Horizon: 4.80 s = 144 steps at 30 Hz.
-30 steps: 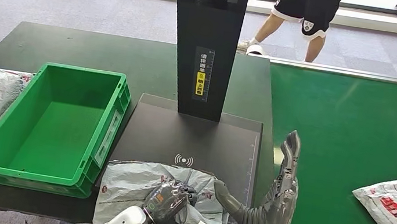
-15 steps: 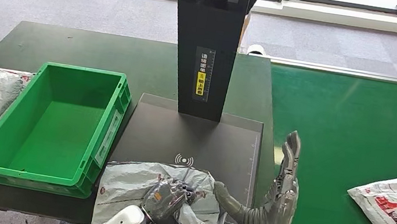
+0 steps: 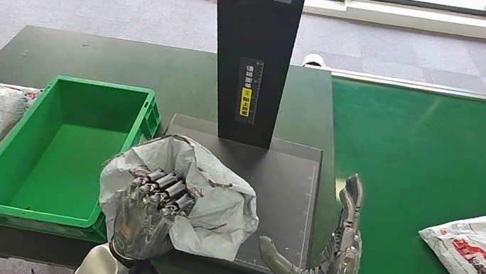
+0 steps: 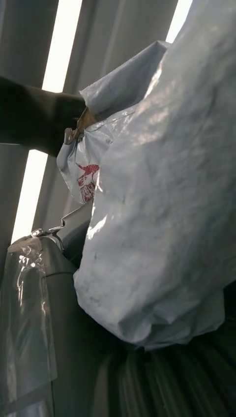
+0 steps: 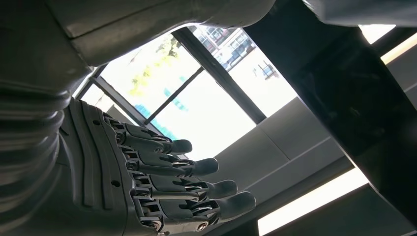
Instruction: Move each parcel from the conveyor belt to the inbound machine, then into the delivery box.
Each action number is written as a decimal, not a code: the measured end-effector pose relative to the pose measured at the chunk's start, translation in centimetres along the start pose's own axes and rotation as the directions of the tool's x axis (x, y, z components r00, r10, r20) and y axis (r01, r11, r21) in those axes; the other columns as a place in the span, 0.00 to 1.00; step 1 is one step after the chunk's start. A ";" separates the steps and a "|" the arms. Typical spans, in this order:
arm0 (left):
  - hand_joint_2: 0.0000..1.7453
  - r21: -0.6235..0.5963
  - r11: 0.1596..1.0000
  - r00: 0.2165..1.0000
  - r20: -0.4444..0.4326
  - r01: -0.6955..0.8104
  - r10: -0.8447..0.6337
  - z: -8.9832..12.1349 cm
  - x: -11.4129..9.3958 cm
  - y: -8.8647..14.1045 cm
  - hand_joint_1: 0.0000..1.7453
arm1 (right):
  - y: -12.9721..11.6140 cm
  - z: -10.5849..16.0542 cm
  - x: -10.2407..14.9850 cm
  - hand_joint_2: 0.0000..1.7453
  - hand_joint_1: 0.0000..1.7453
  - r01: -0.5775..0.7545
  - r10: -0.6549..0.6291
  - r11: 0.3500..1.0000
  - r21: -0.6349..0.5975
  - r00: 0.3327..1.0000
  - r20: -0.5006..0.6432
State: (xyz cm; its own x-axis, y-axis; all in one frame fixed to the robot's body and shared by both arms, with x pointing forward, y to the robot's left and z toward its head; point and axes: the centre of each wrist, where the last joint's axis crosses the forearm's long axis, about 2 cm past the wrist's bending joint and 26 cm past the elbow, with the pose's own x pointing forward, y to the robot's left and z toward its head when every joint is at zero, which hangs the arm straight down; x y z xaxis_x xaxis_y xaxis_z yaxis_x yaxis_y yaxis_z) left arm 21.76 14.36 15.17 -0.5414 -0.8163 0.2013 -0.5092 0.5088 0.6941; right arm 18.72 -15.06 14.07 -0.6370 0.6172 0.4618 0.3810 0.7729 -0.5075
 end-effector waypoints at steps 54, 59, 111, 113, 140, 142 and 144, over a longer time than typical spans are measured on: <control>0.00 -0.242 0.970 0.714 -0.683 -0.023 -0.153 -6.1 -30.3 2.3 0.00 | 0.4 0.4 -0.2 1.00 0.00 0.121 -0.123 0.989 0.081 0.992 0.021; 0.00 -0.287 0.955 0.706 -0.692 -0.078 -0.151 -6.2 -29.7 1.5 0.00 | 0.4 0.0 -0.5 1.00 0.00 0.116 -0.118 0.991 0.066 0.993 0.021; 0.00 0.308 0.527 0.470 -0.242 -0.792 0.849 2.7 -13.1 1.3 0.00 | -0.4 2.4 -3.2 1.00 0.00 0.028 -0.021 0.998 0.062 0.992 -0.122; 0.00 0.298 0.482 0.436 -0.212 -0.824 0.875 2.9 -10.6 1.3 0.00 | -0.4 2.5 -3.5 1.00 0.00 0.026 -0.017 0.998 0.064 0.990 -0.137; 0.00 0.071 0.225 0.224 -0.021 -0.972 0.974 2.5 -4.0 2.1 0.00 | -11.4 11.6 -17.3 1.00 0.00 -0.331 0.699 0.710 0.621 0.438 -0.565; 0.00 0.066 0.222 0.221 -0.024 -0.973 0.975 2.5 -4.0 2.1 0.00 | -12.1 12.4 -17.6 1.00 0.00 -0.319 0.722 0.688 0.652 0.392 -0.570; 0.00 0.060 0.216 0.215 -0.028 -0.974 0.976 2.6 -4.0 2.0 0.00 | -12.8 13.3 -17.9 1.00 0.00 -0.306 0.748 0.661 0.685 0.341 -0.570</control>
State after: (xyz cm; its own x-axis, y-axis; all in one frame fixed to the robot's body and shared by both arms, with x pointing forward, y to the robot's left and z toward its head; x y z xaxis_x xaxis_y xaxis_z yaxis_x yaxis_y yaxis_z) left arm 21.20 19.31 13.94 -0.5949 0.3135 0.7402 0.3775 0.9219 -0.0870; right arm 16.38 -38.01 2.64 0.4495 0.8724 0.1923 -0.0124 0.2214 -0.9751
